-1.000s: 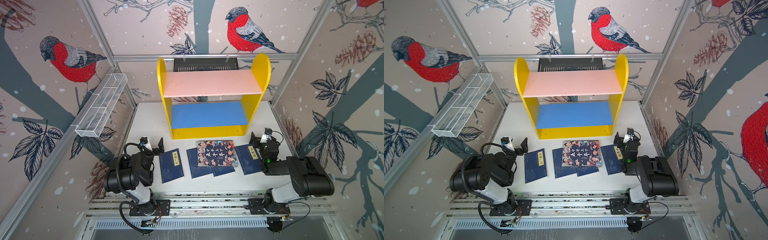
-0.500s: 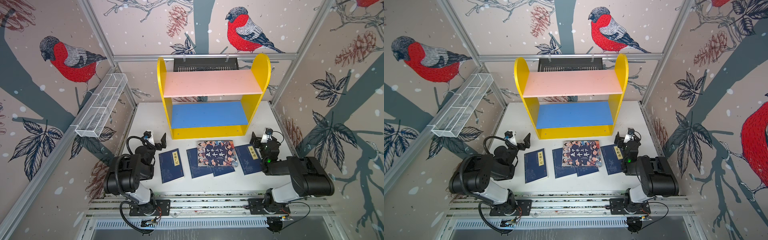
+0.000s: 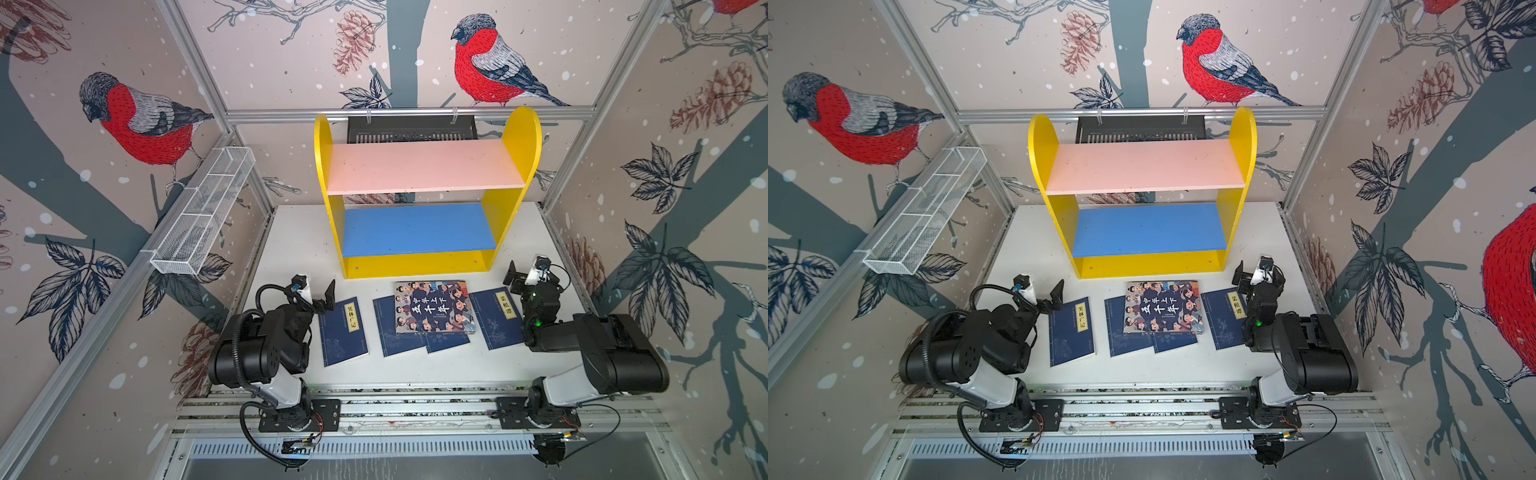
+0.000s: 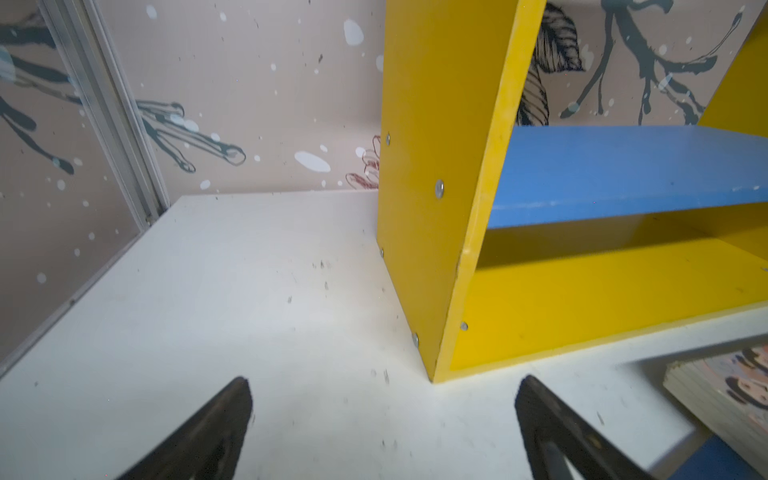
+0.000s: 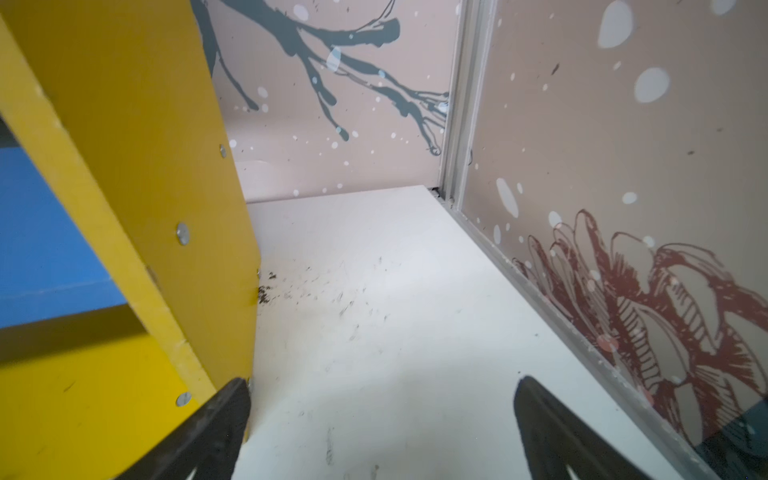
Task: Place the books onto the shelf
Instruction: 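Reach both grippers toward opposite edges of the large illustrated book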
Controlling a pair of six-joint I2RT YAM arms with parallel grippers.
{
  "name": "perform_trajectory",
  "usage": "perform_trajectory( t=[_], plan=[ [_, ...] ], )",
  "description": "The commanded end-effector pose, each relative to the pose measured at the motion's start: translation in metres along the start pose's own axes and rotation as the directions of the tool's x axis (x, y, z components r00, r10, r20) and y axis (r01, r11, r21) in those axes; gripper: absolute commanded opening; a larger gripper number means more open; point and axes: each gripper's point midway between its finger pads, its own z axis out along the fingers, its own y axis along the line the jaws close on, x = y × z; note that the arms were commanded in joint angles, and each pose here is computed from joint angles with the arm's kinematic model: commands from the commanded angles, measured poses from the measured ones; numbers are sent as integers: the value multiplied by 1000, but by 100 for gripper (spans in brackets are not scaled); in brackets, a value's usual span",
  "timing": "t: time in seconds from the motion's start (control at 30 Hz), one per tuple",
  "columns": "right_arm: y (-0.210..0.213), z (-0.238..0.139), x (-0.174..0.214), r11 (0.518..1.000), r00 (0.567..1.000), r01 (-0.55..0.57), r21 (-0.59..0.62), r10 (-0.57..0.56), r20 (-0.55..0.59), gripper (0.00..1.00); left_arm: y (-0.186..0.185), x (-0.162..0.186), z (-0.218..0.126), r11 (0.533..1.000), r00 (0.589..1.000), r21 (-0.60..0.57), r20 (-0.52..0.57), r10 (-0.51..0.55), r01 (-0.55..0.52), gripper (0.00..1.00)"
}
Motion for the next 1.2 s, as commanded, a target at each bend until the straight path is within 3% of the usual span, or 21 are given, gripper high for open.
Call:
perform_trajectory(
  t=[0.0,0.1,0.23,0.43,0.5,0.6,0.7,0.83,0.97,1.07,1.17],
  plan=[
    [-7,2,-10,998,999,-44,46,43,19,100,-1,-19,3,999,998,8,46,34,-34,99],
    [-15,15,-24,993,995,-49,107,58,-81,100,-8,-29,3,997,998,51,47,48,-51,99],
    [-22,8,-57,976,988,-93,196,115,-105,100,-8,-49,9,997,999,60,23,44,-45,99],
    [0,-27,-58,966,958,-202,163,230,-172,100,-21,-58,21,987,985,158,-173,28,0,99],
    [7,-39,-57,947,929,-282,156,310,-202,100,-30,-56,19,979,970,204,-243,34,16,99],
    [38,-57,-52,913,869,-407,-11,384,-313,100,-41,-61,17,965,937,250,-349,19,74,99],
    [58,-76,-51,857,844,-492,-152,427,-326,100,-58,-70,13,937,900,319,-436,10,145,99],
    [59,-86,-45,833,824,-531,-154,465,-324,100,-65,-84,16,918,842,260,-524,-128,301,99],
    [72,-88,-32,831,802,-530,-169,427,-419,99,-85,-86,15,850,774,231,-570,-275,473,99],
    [90,-89,-17,816,767,-542,-199,385,-513,96,-105,-80,10,758,700,219,-596,-394,614,99],
    [110,-91,-3,802,735,-548,-238,326,-595,94,-132,-65,2,725,672,238,-628,-393,646,99]
  ],
)
